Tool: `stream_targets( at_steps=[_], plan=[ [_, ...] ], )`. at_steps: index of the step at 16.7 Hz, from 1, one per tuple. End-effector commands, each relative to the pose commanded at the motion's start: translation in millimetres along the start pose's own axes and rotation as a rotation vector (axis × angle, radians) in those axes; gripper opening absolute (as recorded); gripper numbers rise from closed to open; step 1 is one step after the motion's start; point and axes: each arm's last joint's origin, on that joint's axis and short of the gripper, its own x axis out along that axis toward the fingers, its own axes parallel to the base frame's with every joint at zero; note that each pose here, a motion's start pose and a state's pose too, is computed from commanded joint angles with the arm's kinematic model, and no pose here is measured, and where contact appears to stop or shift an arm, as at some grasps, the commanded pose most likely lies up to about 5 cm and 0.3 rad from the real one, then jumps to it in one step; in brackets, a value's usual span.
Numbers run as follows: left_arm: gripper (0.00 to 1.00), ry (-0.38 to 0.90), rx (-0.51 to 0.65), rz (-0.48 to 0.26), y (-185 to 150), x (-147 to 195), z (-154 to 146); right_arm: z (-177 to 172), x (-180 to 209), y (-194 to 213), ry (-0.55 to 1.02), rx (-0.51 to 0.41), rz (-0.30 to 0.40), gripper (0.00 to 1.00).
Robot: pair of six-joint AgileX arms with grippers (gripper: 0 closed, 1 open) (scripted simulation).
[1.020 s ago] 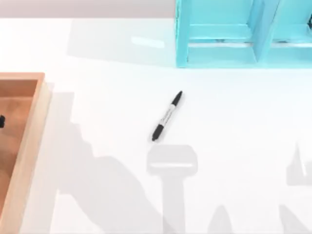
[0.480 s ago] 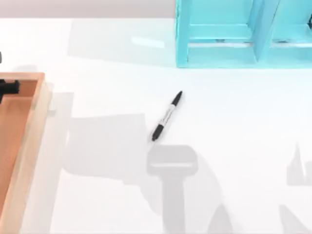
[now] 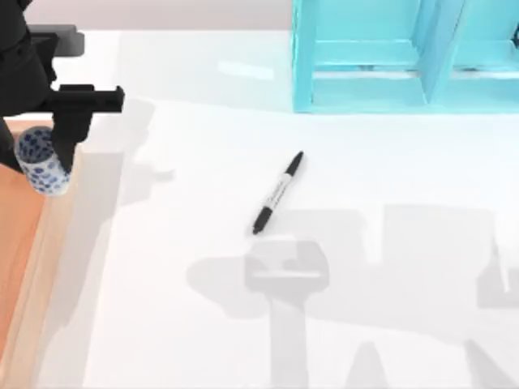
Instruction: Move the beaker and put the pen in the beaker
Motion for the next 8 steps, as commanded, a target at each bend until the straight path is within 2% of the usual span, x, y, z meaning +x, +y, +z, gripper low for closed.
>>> stream_targets(
  at_steps=[6, 8],
  plan=[
    [0.0, -0.002, -0.002, 0.0, -2, 0, 1, 0, 0, 0, 0.0, 0.0, 0.0, 1.0],
    [0.0, -0.018, -0.004, -0.003, -10, 4, 9, 0, 0, 0, 0.0, 0.0, 0.0, 1.0]
  ],
)
